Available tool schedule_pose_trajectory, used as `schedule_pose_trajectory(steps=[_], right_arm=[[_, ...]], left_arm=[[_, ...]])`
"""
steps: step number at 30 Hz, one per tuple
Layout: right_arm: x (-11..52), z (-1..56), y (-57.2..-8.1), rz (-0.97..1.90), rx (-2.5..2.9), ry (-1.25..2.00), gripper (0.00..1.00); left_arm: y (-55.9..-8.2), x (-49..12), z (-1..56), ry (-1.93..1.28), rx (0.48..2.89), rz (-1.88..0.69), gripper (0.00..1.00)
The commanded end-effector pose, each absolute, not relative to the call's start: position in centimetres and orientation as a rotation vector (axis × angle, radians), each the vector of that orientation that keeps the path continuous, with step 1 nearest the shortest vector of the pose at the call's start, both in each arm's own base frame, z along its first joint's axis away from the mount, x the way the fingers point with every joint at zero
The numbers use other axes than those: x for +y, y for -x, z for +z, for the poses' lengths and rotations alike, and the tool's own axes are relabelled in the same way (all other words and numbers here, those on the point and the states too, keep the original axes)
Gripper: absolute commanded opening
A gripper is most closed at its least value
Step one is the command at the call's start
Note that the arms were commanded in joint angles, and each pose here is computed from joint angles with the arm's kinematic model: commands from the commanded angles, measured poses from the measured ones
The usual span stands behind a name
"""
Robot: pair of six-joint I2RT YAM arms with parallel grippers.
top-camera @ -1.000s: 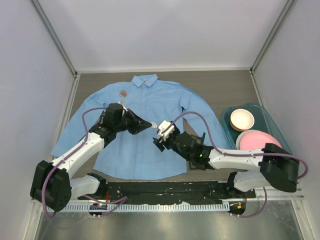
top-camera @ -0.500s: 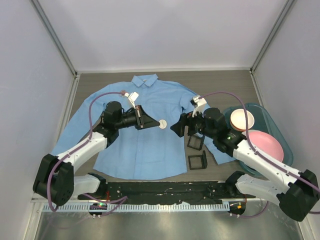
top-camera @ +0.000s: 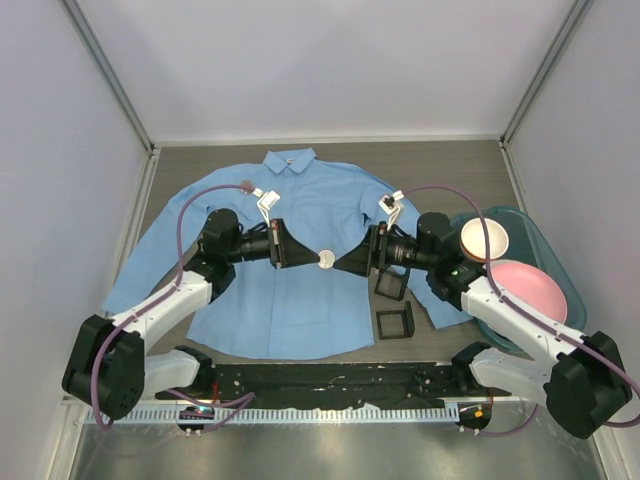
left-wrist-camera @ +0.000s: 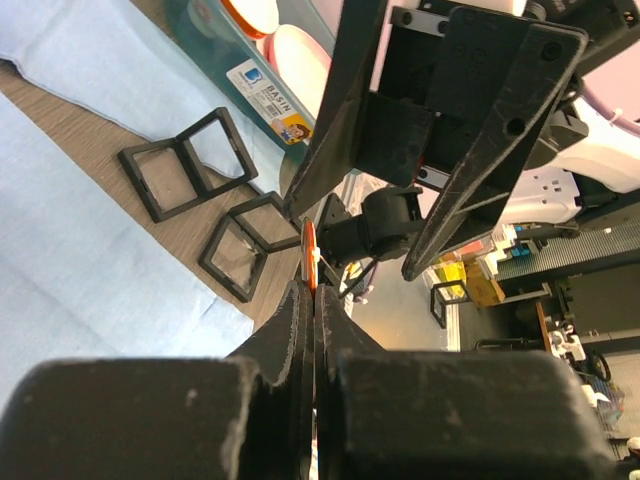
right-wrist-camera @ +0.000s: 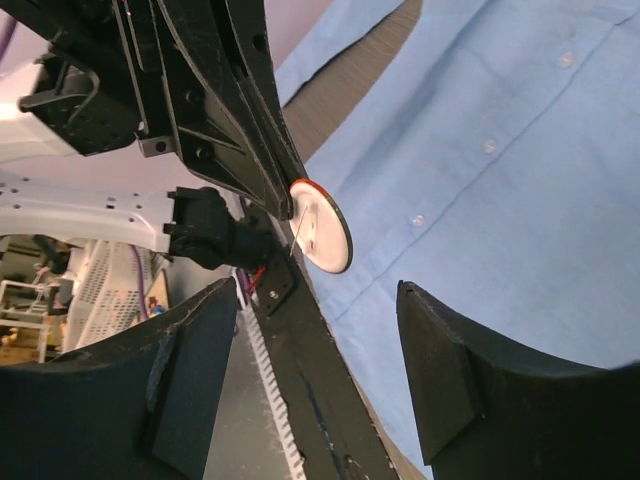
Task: Remove the brooch from the garment
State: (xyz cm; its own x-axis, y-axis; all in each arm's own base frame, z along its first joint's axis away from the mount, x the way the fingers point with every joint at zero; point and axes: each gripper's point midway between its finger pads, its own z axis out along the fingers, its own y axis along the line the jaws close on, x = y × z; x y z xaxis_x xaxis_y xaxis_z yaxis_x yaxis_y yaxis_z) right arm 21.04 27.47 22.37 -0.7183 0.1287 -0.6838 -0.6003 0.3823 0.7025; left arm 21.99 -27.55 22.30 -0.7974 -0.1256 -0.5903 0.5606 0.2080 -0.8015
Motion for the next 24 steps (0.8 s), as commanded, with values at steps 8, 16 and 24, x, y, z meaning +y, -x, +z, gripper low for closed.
schedule_pose_trajectory(steps=[8,16,24], right_arm=[[29.01,25.29,-21.39,1.539,1.78,0.444,0.53],[29.48,25.45,-21.34,1.582,1.749,0.468,0.43],[29.7,25.5,-21.35,1.586,1.736,0.492,0.38]], left_arm=[[-20.54,-27.54,25.05,-0.512,1.801,-1.698,0.0],[-20.34,-27.74,25.17,-0.512,1.8,-1.738,0.0],[-20.3,-27.79,24.9,-0.502,1.815,-1.754,0.0]])
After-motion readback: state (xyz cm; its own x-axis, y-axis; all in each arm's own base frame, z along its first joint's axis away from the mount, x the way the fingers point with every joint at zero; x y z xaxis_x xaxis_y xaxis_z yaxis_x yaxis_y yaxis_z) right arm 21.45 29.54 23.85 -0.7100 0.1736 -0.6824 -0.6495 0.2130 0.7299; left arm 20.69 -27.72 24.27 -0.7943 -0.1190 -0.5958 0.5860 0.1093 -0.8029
